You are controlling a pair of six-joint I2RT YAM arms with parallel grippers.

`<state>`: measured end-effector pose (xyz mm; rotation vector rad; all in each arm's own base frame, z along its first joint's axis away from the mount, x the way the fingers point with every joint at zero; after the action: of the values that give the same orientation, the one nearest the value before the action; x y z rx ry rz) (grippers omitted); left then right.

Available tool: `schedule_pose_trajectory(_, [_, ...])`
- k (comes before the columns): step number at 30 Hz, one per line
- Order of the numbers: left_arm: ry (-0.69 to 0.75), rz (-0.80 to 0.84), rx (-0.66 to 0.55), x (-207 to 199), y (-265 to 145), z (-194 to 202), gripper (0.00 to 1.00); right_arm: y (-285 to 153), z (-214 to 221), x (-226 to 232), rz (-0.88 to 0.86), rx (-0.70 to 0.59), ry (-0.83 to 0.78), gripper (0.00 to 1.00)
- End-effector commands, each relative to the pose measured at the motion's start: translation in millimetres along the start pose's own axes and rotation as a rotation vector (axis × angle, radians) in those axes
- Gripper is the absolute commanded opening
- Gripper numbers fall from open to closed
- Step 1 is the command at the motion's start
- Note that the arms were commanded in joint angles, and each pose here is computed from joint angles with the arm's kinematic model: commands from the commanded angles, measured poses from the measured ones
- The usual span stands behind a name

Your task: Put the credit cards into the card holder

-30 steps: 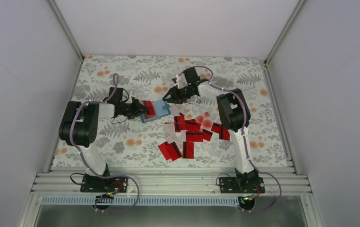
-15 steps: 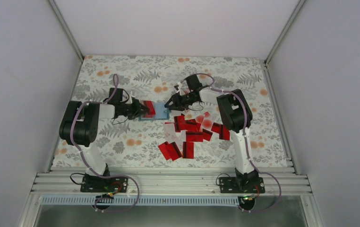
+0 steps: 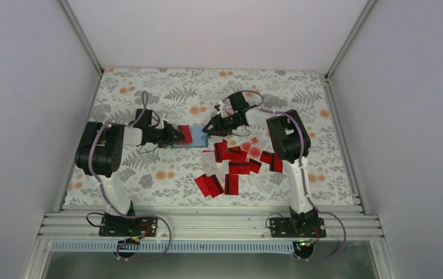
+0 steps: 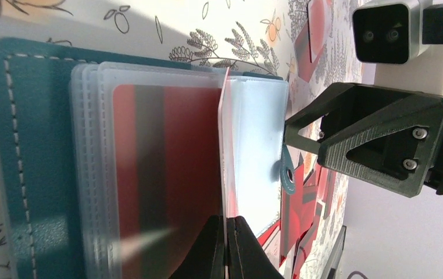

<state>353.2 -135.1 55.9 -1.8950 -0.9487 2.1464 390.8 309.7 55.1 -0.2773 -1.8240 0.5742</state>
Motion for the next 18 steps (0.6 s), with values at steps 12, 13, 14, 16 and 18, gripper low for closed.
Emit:
schedule_pose_trajectory(12, [0.047,0.007,0.129,5.6,9.9,12.8,0.02,5.6,12.7,-14.2,0.038,0.035,0.060,0.39])
schedule_pose_trajectory(13, [0.044,0.005,0.130,6.4,10.4,12.5,0.02,5.7,12.8,-14.5,0.039,0.035,0.061,0.39])
schedule_pose_trajectory(14, [0.041,0.004,0.131,6.2,10.7,12.0,0.02,5.7,12.7,-14.7,0.039,0.034,0.061,0.39])
schedule_pose_trajectory(16, [0.033,0.000,0.138,7.8,11.9,11.5,0.02,5.4,12.2,-14.0,0.037,0.032,0.060,0.39])
schedule_pose_trajectory(18, [0.025,-0.009,0.150,10.7,13.9,11.1,0.02,5.4,12.4,-13.8,0.037,0.033,0.060,0.39])
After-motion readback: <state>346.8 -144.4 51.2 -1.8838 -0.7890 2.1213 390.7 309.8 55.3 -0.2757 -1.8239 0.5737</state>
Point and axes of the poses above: each gripper's point midway between its finger pads, its own y axis out along the fingers, its own x axis along the line the jaws close on, z = x × y, the point moved 4 cm from there along -y, back along the fingers, and after that the axes turned 9 degrees about -y, right-handed, at the moved point
